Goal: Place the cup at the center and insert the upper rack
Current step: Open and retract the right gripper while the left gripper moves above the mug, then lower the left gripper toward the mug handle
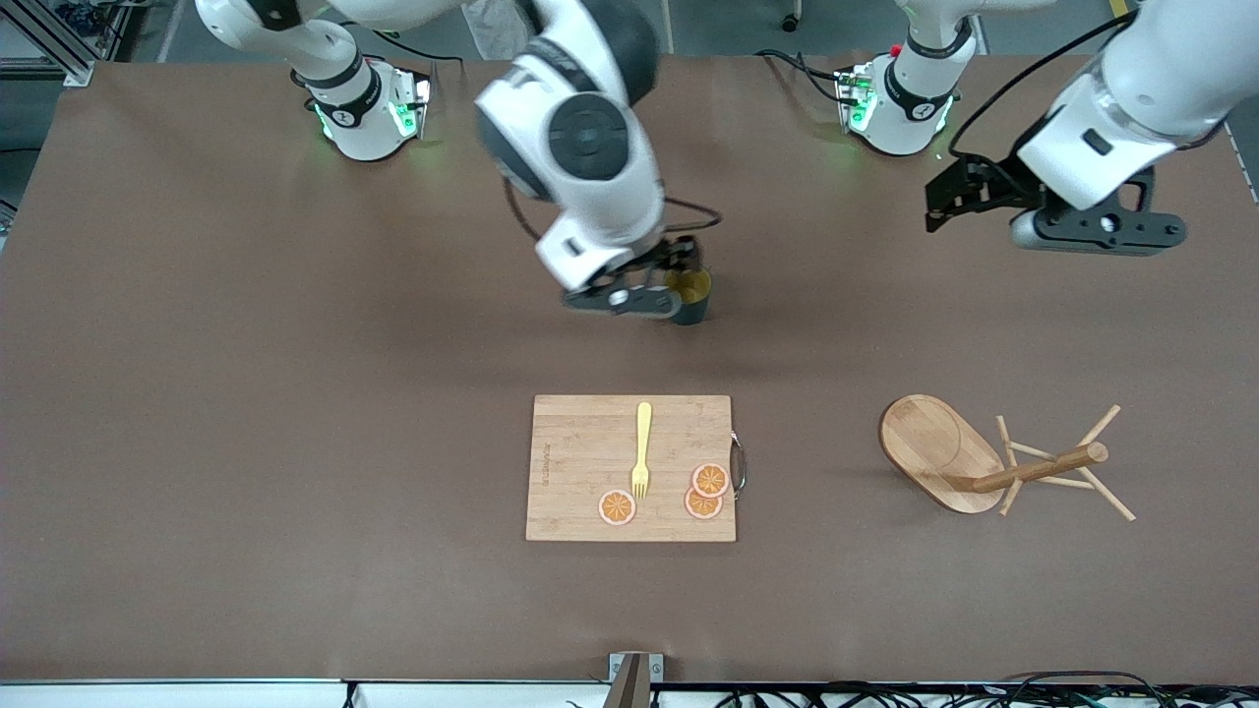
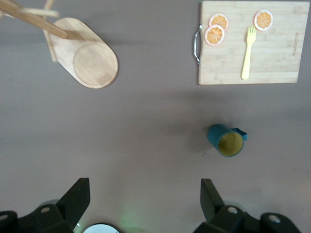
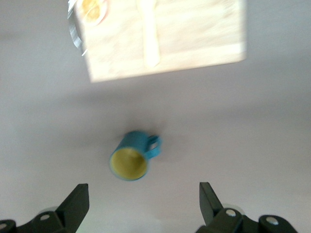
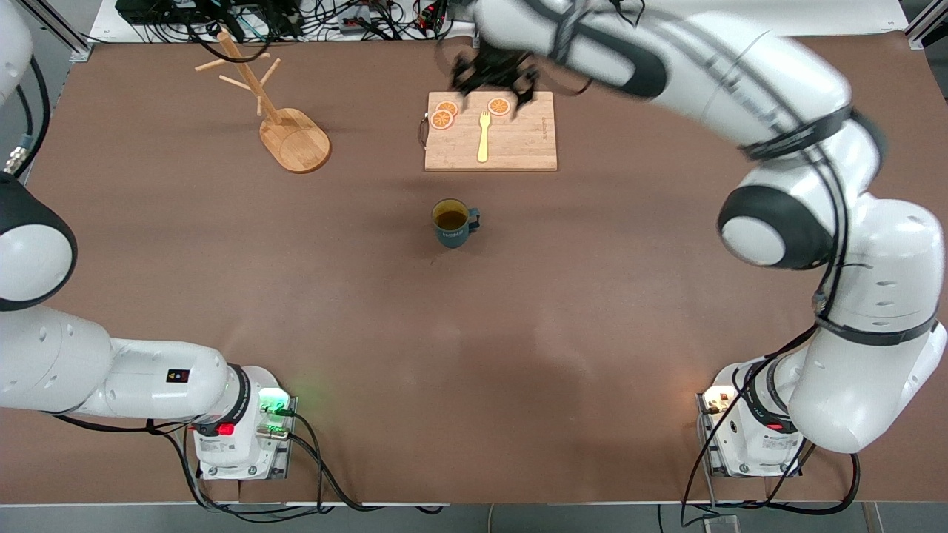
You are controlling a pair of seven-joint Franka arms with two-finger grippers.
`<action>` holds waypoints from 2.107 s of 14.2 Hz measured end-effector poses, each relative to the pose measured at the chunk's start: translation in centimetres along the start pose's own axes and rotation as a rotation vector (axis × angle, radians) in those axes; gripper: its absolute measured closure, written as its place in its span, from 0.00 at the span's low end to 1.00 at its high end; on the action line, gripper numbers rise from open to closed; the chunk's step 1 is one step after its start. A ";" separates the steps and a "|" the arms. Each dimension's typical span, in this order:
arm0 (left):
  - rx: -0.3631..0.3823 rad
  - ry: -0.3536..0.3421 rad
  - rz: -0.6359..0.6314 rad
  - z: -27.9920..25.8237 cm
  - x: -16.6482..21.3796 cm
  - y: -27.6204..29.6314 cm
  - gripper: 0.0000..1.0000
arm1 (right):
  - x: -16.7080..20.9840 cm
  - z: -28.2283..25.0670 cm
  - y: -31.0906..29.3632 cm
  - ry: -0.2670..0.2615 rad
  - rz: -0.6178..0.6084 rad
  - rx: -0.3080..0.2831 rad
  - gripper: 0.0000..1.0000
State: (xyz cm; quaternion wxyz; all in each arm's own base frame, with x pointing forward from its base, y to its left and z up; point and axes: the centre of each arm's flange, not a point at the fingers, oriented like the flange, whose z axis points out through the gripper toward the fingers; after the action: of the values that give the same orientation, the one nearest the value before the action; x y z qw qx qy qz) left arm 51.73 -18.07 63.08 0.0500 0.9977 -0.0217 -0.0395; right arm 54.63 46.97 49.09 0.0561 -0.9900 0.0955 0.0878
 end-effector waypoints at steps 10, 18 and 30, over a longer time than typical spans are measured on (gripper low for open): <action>0.010 -0.016 -0.080 5.1 -4.4 13.2 0.00 | 20.2 -11.3 31.9 0.142 0.144 0.003 0.00; 0.030 0.083 -0.216 13.3 -13.4 28.4 0.00 | 18.8 -19.4 44.5 0.228 0.050 -0.001 0.00; 0.160 0.284 -0.372 28.3 -21.4 38.6 0.00 | 14.4 -20.6 50.5 0.336 -0.137 -0.042 0.00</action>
State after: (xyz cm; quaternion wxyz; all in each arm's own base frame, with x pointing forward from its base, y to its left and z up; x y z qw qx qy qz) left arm 26.58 -58.21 40.54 -0.0346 0.9809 0.1664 0.0947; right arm 61.83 -7.49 61.81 0.0245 -0.9958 0.0343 -0.0811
